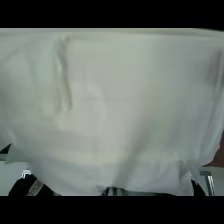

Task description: Fold the shirts.

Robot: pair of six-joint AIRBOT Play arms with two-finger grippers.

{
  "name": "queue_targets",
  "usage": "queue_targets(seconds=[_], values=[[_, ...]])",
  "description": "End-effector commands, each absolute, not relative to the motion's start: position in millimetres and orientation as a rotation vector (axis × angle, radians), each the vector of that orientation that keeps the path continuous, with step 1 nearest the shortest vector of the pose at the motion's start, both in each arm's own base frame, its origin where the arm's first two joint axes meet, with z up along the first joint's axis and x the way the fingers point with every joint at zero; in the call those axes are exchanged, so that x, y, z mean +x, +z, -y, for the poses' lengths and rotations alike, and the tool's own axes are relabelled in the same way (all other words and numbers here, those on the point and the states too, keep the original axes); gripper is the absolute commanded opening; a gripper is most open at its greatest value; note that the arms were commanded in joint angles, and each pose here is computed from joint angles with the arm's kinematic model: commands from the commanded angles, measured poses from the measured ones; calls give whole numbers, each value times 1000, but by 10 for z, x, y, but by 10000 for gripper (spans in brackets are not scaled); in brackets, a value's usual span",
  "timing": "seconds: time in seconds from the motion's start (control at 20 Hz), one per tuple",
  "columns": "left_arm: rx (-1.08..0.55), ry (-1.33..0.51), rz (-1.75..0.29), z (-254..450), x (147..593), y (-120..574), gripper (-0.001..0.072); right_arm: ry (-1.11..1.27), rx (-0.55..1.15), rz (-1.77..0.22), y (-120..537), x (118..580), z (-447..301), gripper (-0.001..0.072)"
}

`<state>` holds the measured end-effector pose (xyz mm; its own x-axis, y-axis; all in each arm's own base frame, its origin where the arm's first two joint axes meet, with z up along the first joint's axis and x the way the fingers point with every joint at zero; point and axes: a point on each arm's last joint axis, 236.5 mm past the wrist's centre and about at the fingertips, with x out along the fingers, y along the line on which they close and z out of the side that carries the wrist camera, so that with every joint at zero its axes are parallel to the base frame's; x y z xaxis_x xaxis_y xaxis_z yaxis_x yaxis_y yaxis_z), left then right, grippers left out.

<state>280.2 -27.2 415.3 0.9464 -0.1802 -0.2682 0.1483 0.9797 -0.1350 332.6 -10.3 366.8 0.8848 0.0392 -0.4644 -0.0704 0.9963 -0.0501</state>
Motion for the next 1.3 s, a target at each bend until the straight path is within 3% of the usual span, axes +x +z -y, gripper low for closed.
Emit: queue_targets(seconds=[0.0, 0.2, 0.4, 0.55, 0.8, 1.25], values=[[-219, -153, -632, 74, 3420, 2764, 26, 70, -34, -877, 2240, 3877, 266, 49], [-324, -157, -781, 180, 4208, 1520, 26, 93, -12, -974, 976, 4739, 189, 49], [-299, -199, -722, 539, 5012, 1053, 27, 38, 123, -804, 568, 5549, -86, 49], [-345, -181, -642, 628, 5490, 947, 27, -10, 218, -703, 407, 5890, -78, 49], [-418, -170, -696, 717, 5819, 418, 28, -31, 248, -773, -54, 5922, -75, 49], [-397, -226, -825, 830, 5652, 128, 27, -20, 231, -838, 10, 5745, -89, 49]])
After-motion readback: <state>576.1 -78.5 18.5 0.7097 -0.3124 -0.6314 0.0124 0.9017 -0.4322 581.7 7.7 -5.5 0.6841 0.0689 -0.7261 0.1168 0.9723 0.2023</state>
